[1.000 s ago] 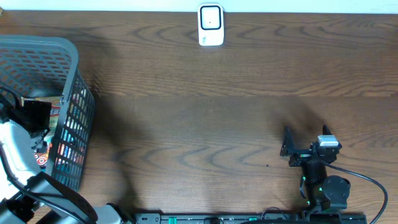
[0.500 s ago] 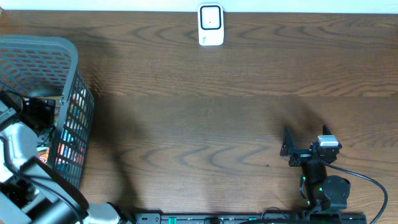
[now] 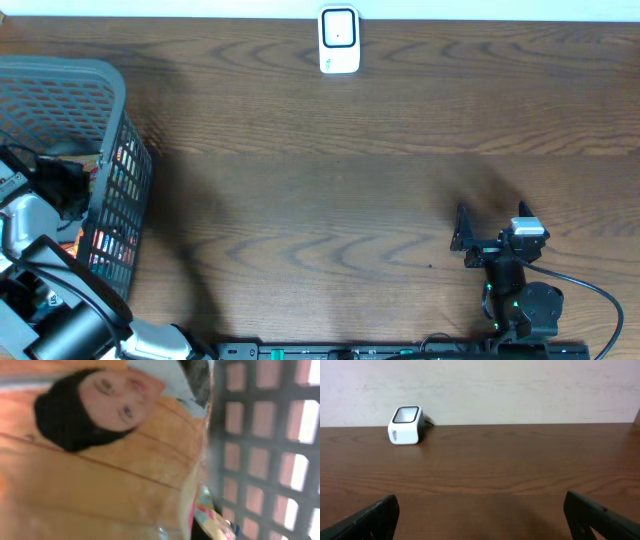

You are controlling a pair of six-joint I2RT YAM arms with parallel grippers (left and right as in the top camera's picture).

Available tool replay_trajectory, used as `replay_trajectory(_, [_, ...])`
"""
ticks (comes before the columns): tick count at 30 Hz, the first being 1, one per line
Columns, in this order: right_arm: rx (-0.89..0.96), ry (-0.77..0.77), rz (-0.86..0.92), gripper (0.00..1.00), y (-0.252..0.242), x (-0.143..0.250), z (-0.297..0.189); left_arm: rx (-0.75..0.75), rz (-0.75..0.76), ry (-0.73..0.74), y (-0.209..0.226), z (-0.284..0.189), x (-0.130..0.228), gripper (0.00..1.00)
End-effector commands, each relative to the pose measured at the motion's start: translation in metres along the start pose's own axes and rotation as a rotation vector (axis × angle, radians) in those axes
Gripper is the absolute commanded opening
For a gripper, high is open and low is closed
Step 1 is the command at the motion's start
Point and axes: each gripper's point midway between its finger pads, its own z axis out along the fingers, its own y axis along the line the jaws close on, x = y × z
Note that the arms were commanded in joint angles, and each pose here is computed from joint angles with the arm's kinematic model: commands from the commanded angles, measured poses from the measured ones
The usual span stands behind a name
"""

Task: Scan the item barcode
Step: 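Reach the left gripper into the basket toward the yellow snack bag, then grasp the yellow snack bag with the left gripper and lift it out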

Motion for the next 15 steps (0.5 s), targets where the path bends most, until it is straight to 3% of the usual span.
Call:
replay_trajectory(1, [-0.002, 0.000, -0.005, 0.99, 0.001, 0.001, 0.000, 0.115, 0.045, -0.028, -0.037, -0.034, -0.002, 0.08])
replay_trajectory(10, [-0.002, 0.000, -0.005, 0.99, 0.001, 0.001, 0.000, 0.281, 0.192, -0.213, -0.088, -0.136, -0.001, 0.11])
replay_trajectory(12, [-0.002, 0.000, -0.005, 0.99, 0.001, 0.001, 0.000, 0.295, 0.226, -0.239, -0.091, -0.151, 0.002, 0.15])
replay_trajectory(15, [-0.002, 0.000, -0.005, 0.99, 0.001, 0.001, 0.000, 0.192, 0.209, -0.288, -0.071, -0.158, 0.000, 0.15])
